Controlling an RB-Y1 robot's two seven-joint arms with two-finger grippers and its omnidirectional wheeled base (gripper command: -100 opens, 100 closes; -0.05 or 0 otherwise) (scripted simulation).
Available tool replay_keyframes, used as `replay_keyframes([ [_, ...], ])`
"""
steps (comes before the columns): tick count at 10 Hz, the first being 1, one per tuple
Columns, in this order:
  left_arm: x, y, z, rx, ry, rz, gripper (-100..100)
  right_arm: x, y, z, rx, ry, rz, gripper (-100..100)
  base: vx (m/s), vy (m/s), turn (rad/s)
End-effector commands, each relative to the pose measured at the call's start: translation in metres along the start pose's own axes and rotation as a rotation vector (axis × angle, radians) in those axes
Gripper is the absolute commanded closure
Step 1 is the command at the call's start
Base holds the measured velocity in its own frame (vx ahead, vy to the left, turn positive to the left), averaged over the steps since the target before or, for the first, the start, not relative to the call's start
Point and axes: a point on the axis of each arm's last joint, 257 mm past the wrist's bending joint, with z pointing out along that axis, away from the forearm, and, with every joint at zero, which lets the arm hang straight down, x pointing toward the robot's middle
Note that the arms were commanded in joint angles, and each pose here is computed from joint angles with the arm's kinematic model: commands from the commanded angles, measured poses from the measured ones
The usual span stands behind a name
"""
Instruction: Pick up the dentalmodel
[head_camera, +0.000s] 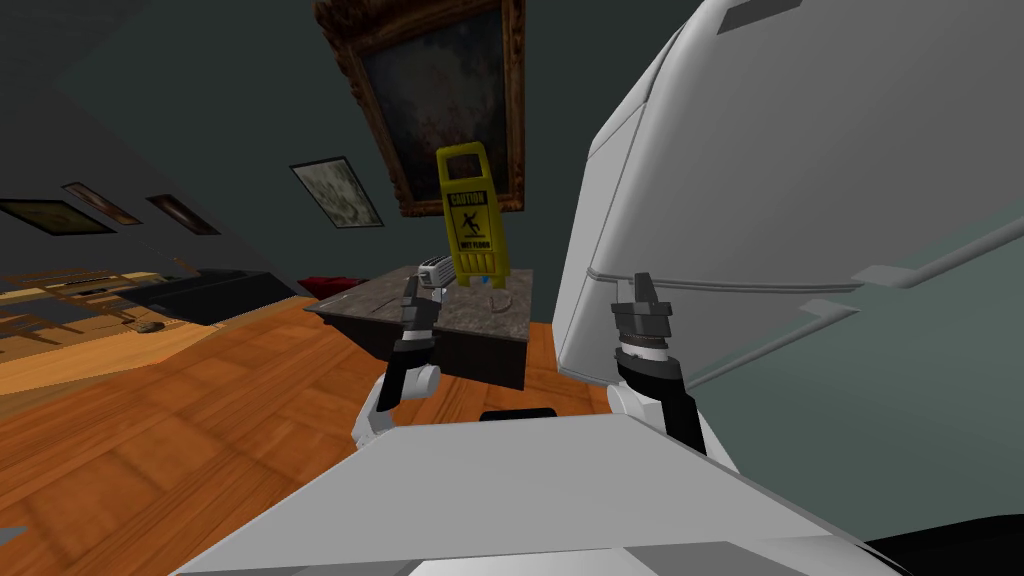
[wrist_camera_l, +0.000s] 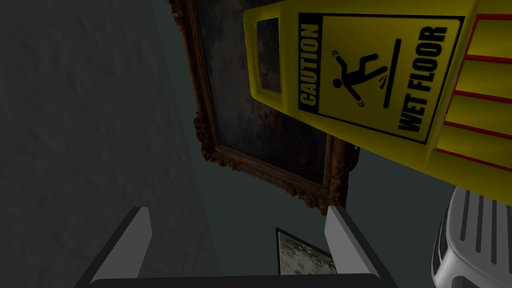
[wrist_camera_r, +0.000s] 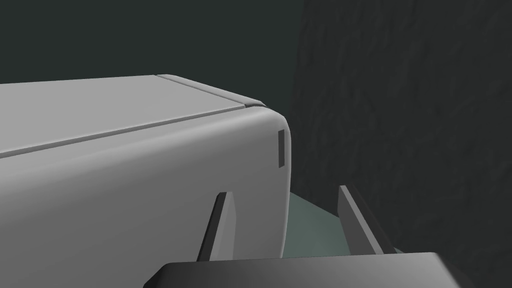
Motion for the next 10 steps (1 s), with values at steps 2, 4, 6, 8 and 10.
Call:
replay_keyframes([
  [2,0.006,0.027,0.011,-0.053,0.014,-0.021,-100,0.000,0.000,0.000,0.000,0.000,0.000,0,-0.045,-0.026,-0.009],
  [4,0.010,0.050,0.020,-0.104,0.024,-0.036,-100,0.000,0.000,0.000,0.000,0.000,0.000,0,-0.036,-0.030,-0.011],
  [6,0.015,0.074,0.029,-0.160,0.033,-0.050,-100,0.000,0.000,0.000,0.000,0.000,0.000,0,-0.038,-0.032,-0.009],
  [8,0.019,0.099,0.037,-0.220,0.040,-0.061,-100,0.000,0.000,0.000,0.000,0.000,0.000,0,-0.035,-0.034,-0.010],
  [10,0.023,0.123,0.045,-0.283,0.046,-0.069,-100,0.000,0.000,0.000,0.000,0.000,0.000,0,-0.028,-0.036,-0.009],
])
